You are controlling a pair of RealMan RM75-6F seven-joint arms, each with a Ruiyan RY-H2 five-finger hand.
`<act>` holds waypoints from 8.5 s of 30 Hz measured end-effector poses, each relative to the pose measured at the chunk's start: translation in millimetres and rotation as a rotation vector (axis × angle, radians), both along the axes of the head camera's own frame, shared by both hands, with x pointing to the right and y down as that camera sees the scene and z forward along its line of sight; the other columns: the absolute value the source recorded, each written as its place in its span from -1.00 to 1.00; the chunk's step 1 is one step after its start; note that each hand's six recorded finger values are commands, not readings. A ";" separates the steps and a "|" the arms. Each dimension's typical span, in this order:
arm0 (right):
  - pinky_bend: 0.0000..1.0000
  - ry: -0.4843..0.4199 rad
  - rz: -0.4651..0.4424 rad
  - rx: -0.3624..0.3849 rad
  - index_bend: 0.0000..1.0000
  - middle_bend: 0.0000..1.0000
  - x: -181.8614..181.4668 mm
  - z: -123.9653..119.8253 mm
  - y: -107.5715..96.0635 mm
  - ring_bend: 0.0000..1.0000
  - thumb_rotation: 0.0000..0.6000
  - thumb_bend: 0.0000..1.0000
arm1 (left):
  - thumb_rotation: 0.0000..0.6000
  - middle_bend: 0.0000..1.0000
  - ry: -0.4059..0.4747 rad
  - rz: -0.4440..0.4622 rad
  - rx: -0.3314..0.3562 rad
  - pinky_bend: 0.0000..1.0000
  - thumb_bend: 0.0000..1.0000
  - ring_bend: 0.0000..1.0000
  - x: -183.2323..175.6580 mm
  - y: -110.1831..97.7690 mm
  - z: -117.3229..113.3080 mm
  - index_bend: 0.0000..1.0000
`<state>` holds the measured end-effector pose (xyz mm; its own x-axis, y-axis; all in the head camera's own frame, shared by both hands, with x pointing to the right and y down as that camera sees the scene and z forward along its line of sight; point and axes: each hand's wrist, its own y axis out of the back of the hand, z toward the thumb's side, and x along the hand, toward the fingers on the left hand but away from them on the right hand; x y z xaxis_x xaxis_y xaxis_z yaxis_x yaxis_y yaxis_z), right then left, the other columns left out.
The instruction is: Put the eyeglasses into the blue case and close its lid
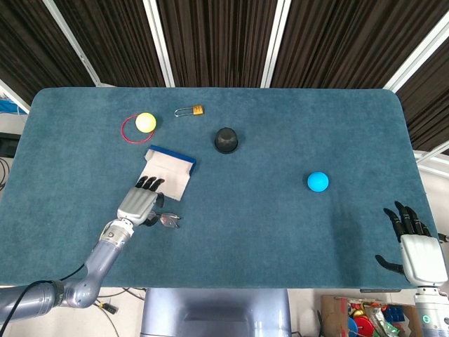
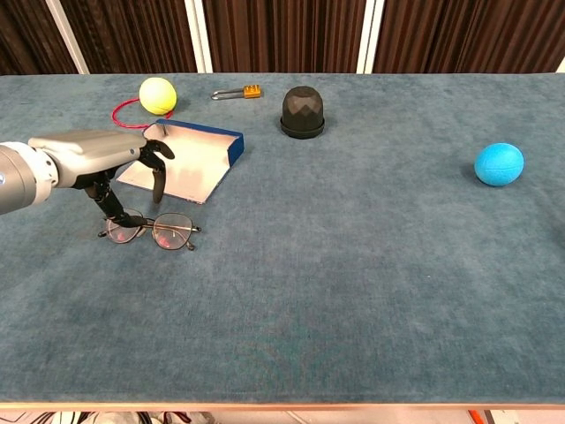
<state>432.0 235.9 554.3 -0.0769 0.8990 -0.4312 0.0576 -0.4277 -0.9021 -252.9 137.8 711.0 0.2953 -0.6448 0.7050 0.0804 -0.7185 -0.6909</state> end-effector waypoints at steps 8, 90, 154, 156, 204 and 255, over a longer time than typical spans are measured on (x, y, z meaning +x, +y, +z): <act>-0.54 0.000 0.001 -0.001 -0.74 -1.00 0.0 0.2 -0.2 -1.00 1.00 -0.77 | 1.00 -0.81 -0.012 0.014 -0.008 -1.00 -0.45 -1.00 1.5 3.8 6.1 0.02; -0.54 0.004 0.032 -0.005 -0.74 -1.00 4.5 0.7 -1.0 -1.00 1.00 -0.77 | 1.00 -0.81 -0.124 0.011 0.150 -1.00 -0.03 -1.00 25.7 -75.4 -8.6 0.15; -0.54 -0.001 0.071 -0.025 -0.74 -1.00 9.1 3.2 -1.0 -1.00 1.00 -0.77 | 1.00 -0.82 -0.321 -0.009 0.175 -1.00 -0.03 -1.00 62.4 -121.5 64.7 0.16; -0.54 -0.001 0.071 -0.024 -0.74 -1.00 9.3 3.1 -1.1 -1.00 1.00 -0.76 | 1.00 -0.82 -0.328 -0.013 0.181 -1.00 -0.04 -1.00 63.5 -122.3 63.1 0.16; -0.54 0.009 0.091 -0.024 -0.74 -1.00 11.0 2.4 0.2 -1.00 1.00 -0.77 | 1.00 0.31 -0.122 -0.006 0.084 0.50 -0.03 0.23 0.3 -52.4 5.3 -1.00; -0.54 0.016 0.115 -0.034 -0.74 -1.00 15.3 2.5 0.6 -1.00 1.00 -0.77 | 1.00 0.33 -0.144 -0.021 -0.001 0.50 -0.02 0.26 21.7 -52.9 50.4 -1.00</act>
<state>447.3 236.5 556.8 -0.1861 0.8687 -0.4591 0.0941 -0.4493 -0.8884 -231.1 84.9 761.4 0.1776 -0.6490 0.7398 0.1638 -0.7217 -0.6725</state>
